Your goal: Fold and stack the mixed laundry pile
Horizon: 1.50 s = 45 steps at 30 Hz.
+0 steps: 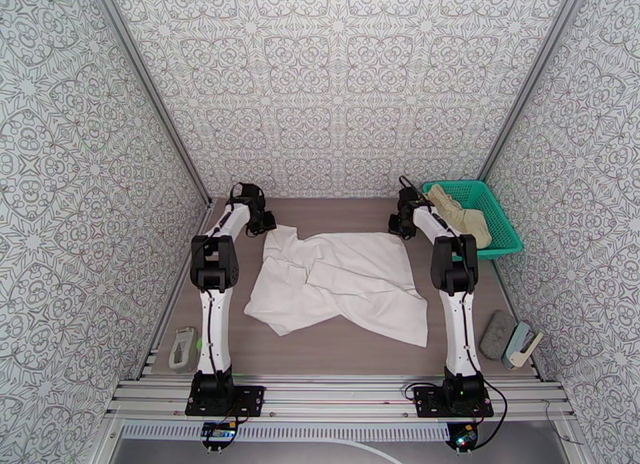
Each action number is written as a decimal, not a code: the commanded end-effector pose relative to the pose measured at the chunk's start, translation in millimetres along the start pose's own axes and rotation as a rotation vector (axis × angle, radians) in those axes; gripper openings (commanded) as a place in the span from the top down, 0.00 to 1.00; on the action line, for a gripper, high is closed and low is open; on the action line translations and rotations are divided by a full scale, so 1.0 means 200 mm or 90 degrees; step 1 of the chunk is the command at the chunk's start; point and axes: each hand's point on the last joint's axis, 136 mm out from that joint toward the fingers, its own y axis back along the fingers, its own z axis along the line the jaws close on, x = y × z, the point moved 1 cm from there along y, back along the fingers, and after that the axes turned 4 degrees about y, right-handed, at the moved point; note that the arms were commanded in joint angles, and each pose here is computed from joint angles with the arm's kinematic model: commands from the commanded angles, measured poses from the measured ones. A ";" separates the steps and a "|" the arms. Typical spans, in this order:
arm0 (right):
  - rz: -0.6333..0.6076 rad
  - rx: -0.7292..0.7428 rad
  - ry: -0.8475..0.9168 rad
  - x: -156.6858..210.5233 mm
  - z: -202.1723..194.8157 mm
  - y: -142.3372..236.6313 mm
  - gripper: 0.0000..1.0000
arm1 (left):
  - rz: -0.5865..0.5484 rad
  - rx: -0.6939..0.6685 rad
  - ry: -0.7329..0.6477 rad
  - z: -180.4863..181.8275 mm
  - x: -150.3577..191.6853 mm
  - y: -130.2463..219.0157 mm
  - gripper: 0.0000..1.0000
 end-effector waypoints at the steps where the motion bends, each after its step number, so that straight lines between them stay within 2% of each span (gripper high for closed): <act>1: 0.005 -0.029 0.015 0.00 0.09 0.08 1.00 | -0.109 0.109 -0.034 -0.22 -0.16 0.25 1.00; 6: -0.077 -0.061 0.028 -0.14 0.17 0.37 1.00 | -0.237 0.202 -0.089 -0.41 -0.25 0.66 1.00; 10: -0.185 -0.091 0.044 -0.25 0.23 0.73 1.00 | -0.348 0.259 -0.137 -0.53 -0.25 1.06 1.00; 15: -0.325 -0.118 0.062 -0.31 0.28 1.21 1.00 | -0.472 0.309 -0.196 -0.64 -0.17 1.60 1.00; 22: -0.532 -0.156 0.082 -0.27 0.32 2.00 1.00 | -0.672 0.356 -0.320 -0.81 0.14 2.48 1.00; 25: -0.611 -0.163 0.086 -0.18 0.31 2.32 1.00 | -0.769 0.359 -0.376 -0.84 0.35 2.85 1.00; 29: -0.716 -0.162 0.087 0.00 0.26 2.72 1.00 | -0.877 0.342 -0.420 -0.82 0.63 3.23 1.00; 32: -0.777 -0.152 0.083 0.14 0.21 2.95 1.00 | -0.911 0.322 -0.441 -0.80 0.79 3.40 1.00; 38: -0.843 -0.128 0.083 0.37 0.13 3.27 1.00 | -0.941 0.338 -0.474 -0.81 1.00 3.62 1.00; 42: -0.859 -0.096 0.077 0.42 0.09 3.36 1.00 | -0.911 0.333 -0.461 -0.83 0.96 3.63 1.00; 45: -0.842 -0.082 0.080 0.35 0.10 3.30 1.00 | -0.845 0.317 -0.437 -0.85 0.78 3.48 1.00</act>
